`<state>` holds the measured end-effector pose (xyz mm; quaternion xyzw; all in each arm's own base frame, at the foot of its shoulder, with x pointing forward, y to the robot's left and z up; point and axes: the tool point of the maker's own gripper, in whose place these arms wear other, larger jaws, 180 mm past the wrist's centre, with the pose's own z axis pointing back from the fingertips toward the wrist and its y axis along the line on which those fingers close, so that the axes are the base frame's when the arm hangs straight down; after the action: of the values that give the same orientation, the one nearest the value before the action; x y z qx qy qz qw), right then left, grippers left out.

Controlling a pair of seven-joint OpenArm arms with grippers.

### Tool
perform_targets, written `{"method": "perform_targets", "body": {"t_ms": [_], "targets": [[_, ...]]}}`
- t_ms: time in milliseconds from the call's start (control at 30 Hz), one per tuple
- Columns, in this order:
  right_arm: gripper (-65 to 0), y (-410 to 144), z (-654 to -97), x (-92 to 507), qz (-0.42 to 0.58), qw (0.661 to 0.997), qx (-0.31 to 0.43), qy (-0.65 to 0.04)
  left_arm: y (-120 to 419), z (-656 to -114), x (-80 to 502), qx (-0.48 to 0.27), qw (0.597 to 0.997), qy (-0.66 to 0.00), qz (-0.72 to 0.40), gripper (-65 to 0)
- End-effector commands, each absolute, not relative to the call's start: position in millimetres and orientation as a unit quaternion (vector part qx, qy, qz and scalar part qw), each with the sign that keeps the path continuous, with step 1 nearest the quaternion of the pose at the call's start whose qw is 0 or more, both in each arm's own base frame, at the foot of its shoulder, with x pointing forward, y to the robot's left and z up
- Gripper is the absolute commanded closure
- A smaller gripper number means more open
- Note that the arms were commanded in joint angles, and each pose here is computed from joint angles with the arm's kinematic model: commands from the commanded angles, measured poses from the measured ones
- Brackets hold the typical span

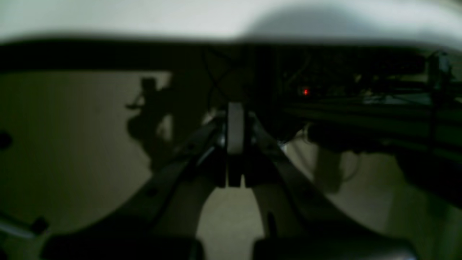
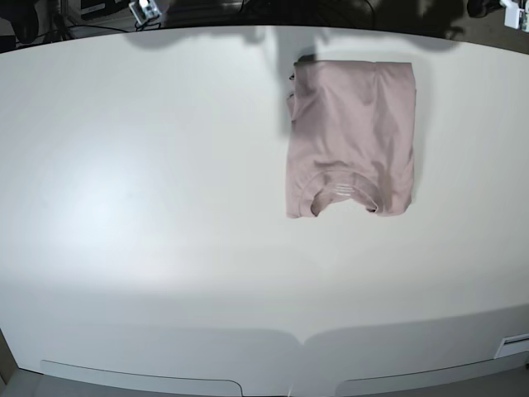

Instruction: Fold the T-shirt properly

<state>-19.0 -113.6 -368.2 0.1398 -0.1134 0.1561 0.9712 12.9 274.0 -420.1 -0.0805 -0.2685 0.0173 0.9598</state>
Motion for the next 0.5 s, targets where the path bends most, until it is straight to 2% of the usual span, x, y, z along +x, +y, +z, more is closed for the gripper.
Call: {"method": "perform_targets", "body": {"t_ms": [0,233,467], "targets": [[0.0,-112,-368,-27,0.15,0.971,0.149,-0.108,277,-421,4,-0.087,0.96,-0.265,0.021,0.0],[0.0,-122,-439,-92,0.074,0.982,0.173,-0.026,304,-470,-59,-0.071,0.965,-0.217,0.132,0.0],[0.0,-159,-529,-140,0.023,0.986,0.145,0.08,312,-524,-94,-0.045,0.972,-0.173,0.155,0.0]]}}
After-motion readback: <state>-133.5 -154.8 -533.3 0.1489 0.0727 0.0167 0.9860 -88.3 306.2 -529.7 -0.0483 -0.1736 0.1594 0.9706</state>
